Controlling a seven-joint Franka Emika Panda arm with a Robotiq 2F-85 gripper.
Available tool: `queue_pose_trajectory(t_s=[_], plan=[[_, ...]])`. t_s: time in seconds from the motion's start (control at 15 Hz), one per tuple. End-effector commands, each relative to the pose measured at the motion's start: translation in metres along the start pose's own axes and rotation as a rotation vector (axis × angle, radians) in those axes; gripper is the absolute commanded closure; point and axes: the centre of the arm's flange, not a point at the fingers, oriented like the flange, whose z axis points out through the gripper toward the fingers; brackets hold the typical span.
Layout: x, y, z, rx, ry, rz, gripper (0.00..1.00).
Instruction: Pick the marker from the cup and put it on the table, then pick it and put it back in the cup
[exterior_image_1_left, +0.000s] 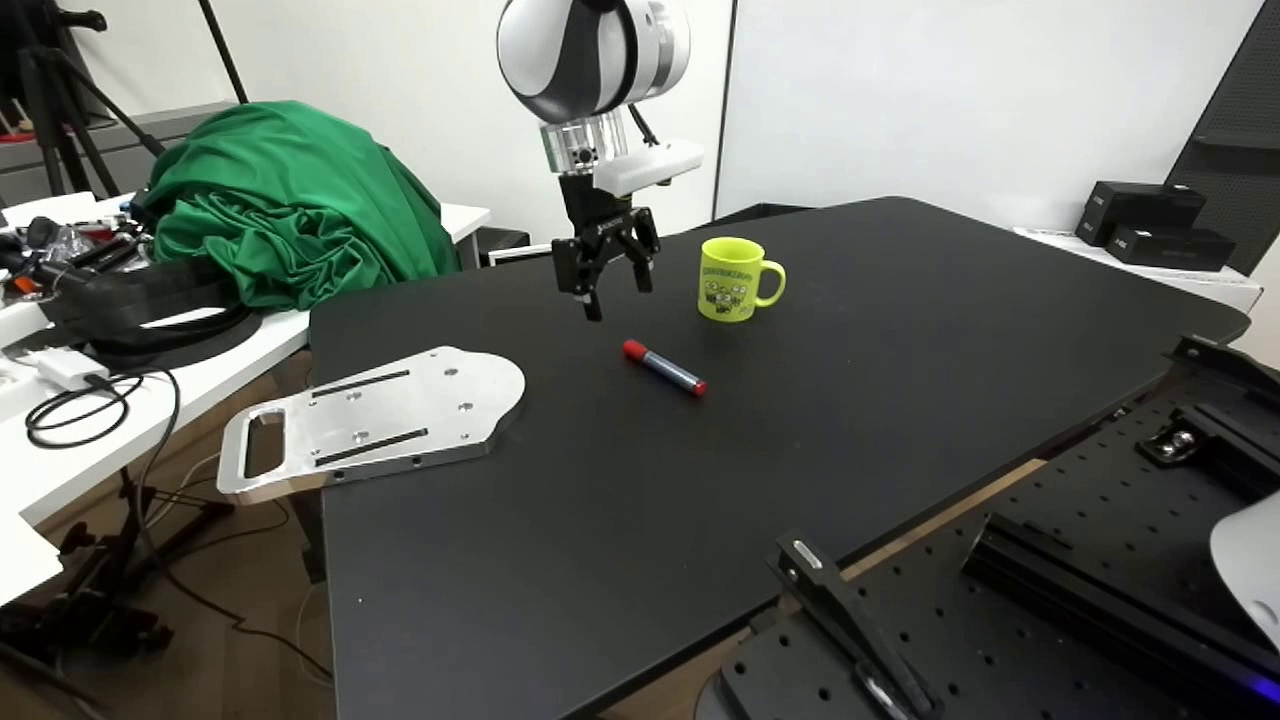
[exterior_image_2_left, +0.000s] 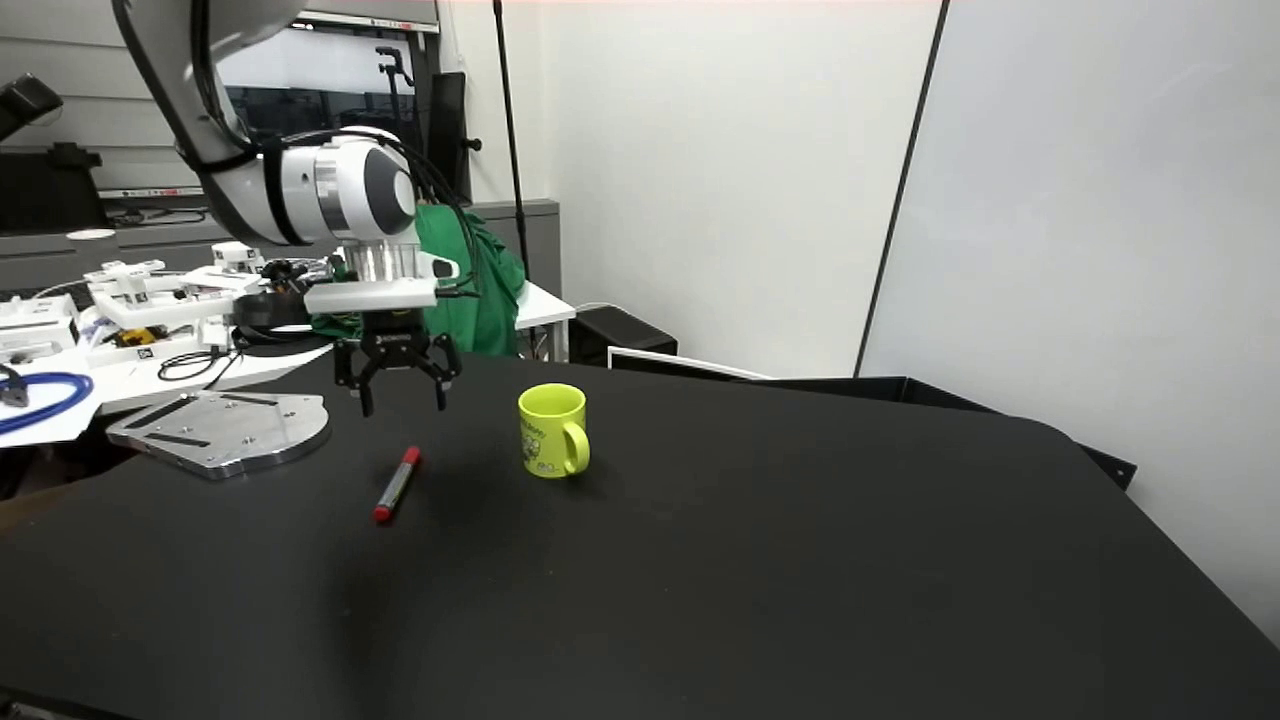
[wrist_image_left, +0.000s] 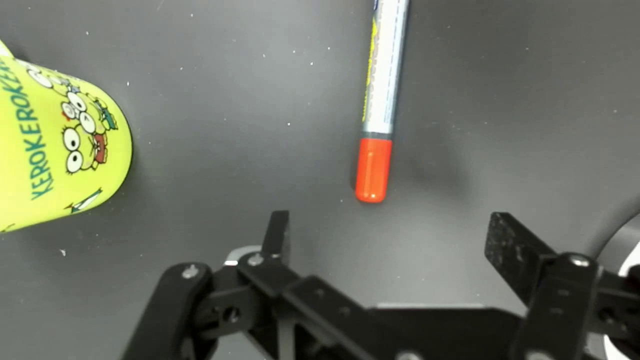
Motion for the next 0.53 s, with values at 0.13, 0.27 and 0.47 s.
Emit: queue_pose_trajectory(t_s=[0.13,0.27,0.47], plan=[[-0.074,-0.02,-0.02,-0.024,0.11,0.021,0.0],[-0.089,-0.022,-0.019,-0.017,0.14,0.019,0.0],[-0.11,-0.019,-0.014,-0.015,0.158,0.022,0.0]])
